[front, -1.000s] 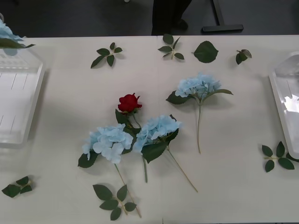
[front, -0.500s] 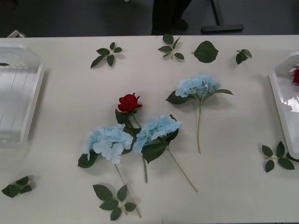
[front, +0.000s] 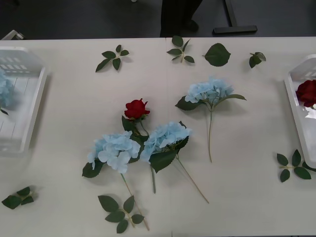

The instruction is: Place the red flowers into the right box and the blue flowers into the left box. If a person shows an open palm, hand one flower to the person first, then continue sorting.

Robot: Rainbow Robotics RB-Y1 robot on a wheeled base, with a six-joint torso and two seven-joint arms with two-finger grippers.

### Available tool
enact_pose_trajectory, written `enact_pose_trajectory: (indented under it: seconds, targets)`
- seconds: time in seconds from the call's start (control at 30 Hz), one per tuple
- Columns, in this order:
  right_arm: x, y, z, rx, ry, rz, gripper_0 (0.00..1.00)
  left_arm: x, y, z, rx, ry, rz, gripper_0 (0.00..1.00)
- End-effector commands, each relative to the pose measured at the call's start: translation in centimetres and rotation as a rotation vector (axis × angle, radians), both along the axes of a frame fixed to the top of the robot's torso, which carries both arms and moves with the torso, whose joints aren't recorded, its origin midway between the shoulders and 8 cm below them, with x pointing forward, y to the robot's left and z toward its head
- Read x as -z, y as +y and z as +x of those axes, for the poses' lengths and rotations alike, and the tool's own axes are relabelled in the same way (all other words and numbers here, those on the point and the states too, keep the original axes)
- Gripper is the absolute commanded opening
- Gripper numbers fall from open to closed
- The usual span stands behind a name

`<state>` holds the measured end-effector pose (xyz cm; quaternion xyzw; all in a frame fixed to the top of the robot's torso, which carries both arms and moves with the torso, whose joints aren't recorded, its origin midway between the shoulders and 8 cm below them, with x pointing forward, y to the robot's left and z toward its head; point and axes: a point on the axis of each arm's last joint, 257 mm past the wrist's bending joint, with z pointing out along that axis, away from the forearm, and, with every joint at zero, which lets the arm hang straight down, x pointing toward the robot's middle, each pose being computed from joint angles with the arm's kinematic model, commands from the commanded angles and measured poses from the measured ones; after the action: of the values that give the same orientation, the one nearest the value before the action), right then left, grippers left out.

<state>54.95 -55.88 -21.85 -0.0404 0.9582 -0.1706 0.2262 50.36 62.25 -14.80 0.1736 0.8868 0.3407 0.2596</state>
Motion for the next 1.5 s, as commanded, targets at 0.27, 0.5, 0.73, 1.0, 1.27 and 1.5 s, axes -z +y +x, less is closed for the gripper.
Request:
enact_pose_trajectory:
  seconds: [0.27,0.5,0.73,1.0,1.27,1.5]
  targets:
    - [-8.9,11.2,0.1,-0.252,0.011,0.183,0.94,-0.8,-10.0,1.2,0.107,-0.024,-0.326,1.00]
    - [-8.8,22.1,-2.5,-0.245,0.088,0.328,0.96,-1.2,-18.1,-2.4,0.125,-0.034,-0.509,1.00]
    - [-6.2,32.2,-4.5,-0.151,0.062,0.315,0.98,2.0,-27.0,-9.3,0.065,0.010,-0.691,1.00]
    - [-2.3,40.6,-4.3,-0.097,-0.013,0.345,1.00,6.2,-34.0,-14.7,0.028,0.074,-0.855,1.00]
    - [0.8,44.4,-2.2,-0.066,-0.059,0.359,1.00,8.9,-40.0,-16.5,0.032,0.046,-0.909,1.00]
    - [3.4,43.8,-0.7,-0.057,-0.066,0.346,1.00,9.3,-40.5,-16.5,0.048,0.023,-0.891,1.00]
